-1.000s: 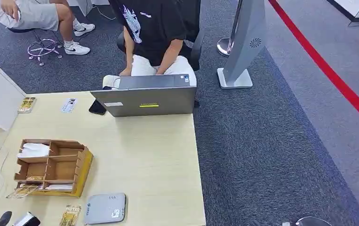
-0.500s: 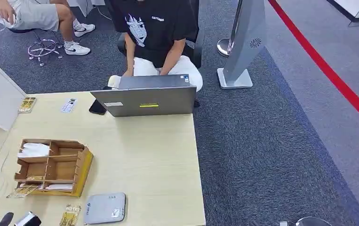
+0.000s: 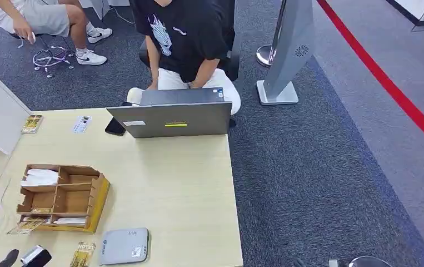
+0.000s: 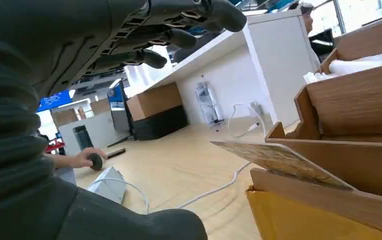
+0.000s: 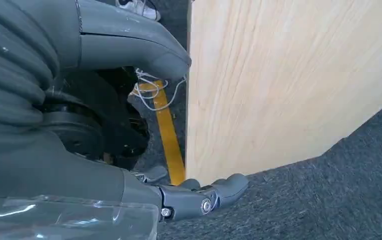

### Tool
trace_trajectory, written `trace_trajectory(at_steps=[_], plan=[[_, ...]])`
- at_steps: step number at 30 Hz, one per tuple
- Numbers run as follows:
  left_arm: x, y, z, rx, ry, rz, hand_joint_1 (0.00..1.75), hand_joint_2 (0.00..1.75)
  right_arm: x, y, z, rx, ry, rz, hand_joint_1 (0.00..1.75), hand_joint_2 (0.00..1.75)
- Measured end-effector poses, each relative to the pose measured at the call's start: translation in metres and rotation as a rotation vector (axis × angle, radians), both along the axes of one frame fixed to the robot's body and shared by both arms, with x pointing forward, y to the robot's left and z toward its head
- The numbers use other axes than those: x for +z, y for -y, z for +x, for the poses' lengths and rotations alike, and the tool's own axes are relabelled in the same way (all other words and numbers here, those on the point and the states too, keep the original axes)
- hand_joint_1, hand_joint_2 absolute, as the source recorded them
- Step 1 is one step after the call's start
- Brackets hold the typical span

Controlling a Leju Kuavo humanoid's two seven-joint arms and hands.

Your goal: Pass the card to the sensor for recognition and then transmit it.

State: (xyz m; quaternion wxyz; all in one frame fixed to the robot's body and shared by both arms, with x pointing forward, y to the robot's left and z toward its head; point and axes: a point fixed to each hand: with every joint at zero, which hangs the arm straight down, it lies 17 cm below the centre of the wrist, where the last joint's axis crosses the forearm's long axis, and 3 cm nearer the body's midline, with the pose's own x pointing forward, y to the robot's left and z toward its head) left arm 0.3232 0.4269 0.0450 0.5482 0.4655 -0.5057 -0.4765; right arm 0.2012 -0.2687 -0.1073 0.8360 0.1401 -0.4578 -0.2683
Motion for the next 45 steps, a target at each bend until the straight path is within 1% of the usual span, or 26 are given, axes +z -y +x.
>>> trace_trajectory(at_steps=[7, 16, 27, 36, 41, 45], plan=[[-0.003, -0.004, 0.013, 0.032, 0.003, -0.033, 0.00, 1.75, 0.000, -0.002, 0.000, 0.009, -0.003, 0.006, 0.00, 1.75], [-0.007, -0.013, 0.019, 0.068, -0.009, -0.053, 0.00, 1.75, 0.000, -0.003, 0.001, 0.015, 0.000, 0.005, 0.00, 1.75], [-0.009, -0.025, 0.042, 0.125, -0.023, -0.077, 0.00, 1.75, 0.000, -0.004, 0.004, 0.018, 0.000, 0.007, 0.00, 1.75], [-0.012, -0.029, 0.046, 0.131, -0.034, -0.066, 0.00, 1.75, -0.002, -0.006, 0.004, 0.018, -0.004, 0.012, 0.00, 1.75], [-0.018, -0.036, 0.044, 0.106, -0.081, 0.035, 0.00, 1.75, -0.002, -0.008, 0.005, 0.012, -0.002, 0.017, 0.00, 1.75], [-0.017, -0.043, 0.044, 0.095, -0.093, 0.076, 0.00, 1.75, -0.002, -0.013, 0.006, 0.020, -0.001, 0.021, 0.00, 1.75]])
